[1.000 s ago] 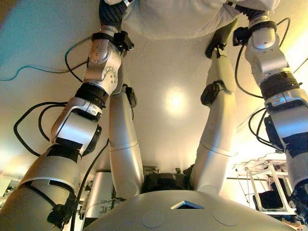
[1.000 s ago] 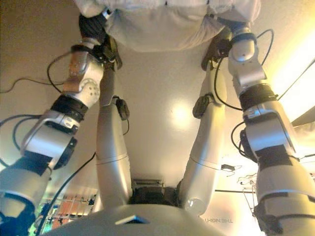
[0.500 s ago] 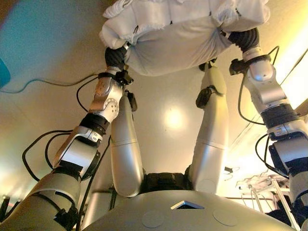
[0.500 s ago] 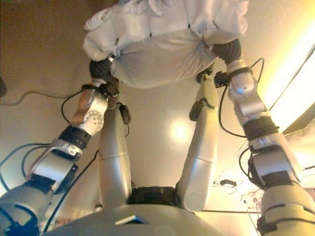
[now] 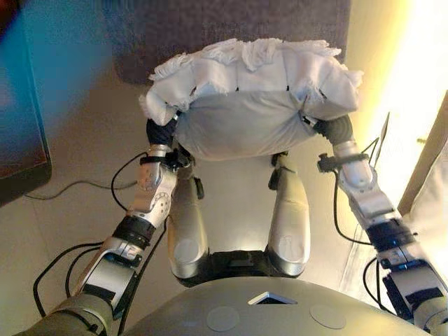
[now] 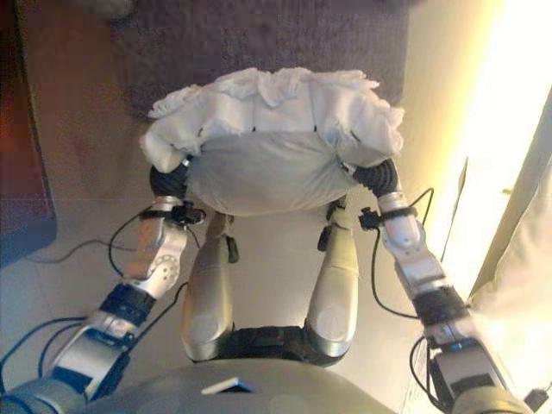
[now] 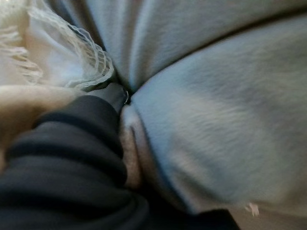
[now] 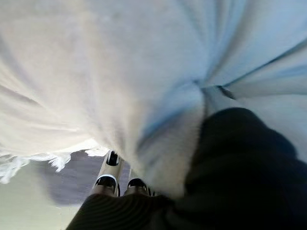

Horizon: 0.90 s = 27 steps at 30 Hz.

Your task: Pick up the cushion and take it to the sofa

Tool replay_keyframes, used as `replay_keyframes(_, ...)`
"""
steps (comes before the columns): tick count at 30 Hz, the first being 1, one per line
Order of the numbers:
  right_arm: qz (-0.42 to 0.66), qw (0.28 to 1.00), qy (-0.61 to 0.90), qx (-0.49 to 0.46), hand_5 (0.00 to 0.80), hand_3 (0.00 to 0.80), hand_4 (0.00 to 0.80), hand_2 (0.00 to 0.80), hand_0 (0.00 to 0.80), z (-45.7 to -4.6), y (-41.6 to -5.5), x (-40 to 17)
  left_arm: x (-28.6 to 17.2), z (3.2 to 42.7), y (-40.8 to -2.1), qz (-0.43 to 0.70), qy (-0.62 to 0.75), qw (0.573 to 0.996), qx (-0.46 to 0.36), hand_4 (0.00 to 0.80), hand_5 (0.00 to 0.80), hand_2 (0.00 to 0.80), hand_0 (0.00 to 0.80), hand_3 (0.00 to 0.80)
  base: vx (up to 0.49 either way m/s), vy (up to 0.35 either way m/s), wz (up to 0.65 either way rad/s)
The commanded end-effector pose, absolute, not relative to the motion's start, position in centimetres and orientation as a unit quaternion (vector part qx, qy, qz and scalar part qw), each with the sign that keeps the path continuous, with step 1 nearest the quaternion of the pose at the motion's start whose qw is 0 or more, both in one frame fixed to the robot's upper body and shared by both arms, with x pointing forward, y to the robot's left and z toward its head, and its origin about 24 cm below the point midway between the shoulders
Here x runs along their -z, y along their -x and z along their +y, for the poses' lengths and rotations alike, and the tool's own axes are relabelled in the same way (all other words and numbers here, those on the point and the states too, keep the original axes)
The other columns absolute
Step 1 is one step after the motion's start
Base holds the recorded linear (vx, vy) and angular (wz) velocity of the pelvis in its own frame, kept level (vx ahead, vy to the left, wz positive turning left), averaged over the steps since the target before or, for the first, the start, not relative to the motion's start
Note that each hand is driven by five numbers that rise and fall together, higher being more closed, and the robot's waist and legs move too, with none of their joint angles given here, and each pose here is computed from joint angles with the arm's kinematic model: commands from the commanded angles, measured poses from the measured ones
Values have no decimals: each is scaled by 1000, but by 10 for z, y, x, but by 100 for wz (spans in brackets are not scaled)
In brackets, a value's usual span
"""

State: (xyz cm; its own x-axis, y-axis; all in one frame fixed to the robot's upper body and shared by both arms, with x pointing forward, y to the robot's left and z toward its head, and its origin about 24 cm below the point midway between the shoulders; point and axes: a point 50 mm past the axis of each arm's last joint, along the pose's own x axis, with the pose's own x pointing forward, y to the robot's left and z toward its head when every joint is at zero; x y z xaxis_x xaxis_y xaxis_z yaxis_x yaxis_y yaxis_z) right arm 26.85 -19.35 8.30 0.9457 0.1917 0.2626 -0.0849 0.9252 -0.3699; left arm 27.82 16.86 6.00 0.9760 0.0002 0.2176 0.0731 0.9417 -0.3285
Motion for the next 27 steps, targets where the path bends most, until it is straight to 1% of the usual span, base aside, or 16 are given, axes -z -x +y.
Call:
replay_keyframes(1, -331, 927, 118, -128, 800, 800, 800, 800, 800, -157, -247, -137, -115, 148, -263, -256, 191, 939, 130, 800, 800, 800, 800, 800, 167, -88, 32)
replay_keyframes(8, -301, 938, 103, -138, 800, 800, 800, 800, 800, -161, -220, -126, -96, 165, -225, -236, 208, 943, 111, 800, 800, 800, 800, 800, 221, -50, 16)
replay_keyframes(11, -286, 943, 93, -140, 800, 800, 800, 800, 800, -160, -214, -122, -92, 166, -218, -222, 207, 947, 107, 800, 800, 800, 800, 800, 248, -27, 10)
replay_keyframes(15, -265, 950, 78, -148, 800, 800, 800, 800, 800, -156, -212, -117, -85, 162, -214, -196, 201, 954, 101, 800, 800, 800, 800, 800, 154, 2, 7)
replay_keyframes(20, -263, 951, 49, -152, 800, 800, 800, 800, 800, -153, -206, -116, -86, 165, -212, -192, 184, 959, 102, 800, 800, 800, 800, 800, 67, -23, -3)
replay_keyframes(27, -275, 949, 47, -147, 800, 800, 800, 800, 800, -147, -212, -120, -99, 172, -223, -212, 183, 954, 103, 800, 800, 800, 800, 800, -44, -142, -1)
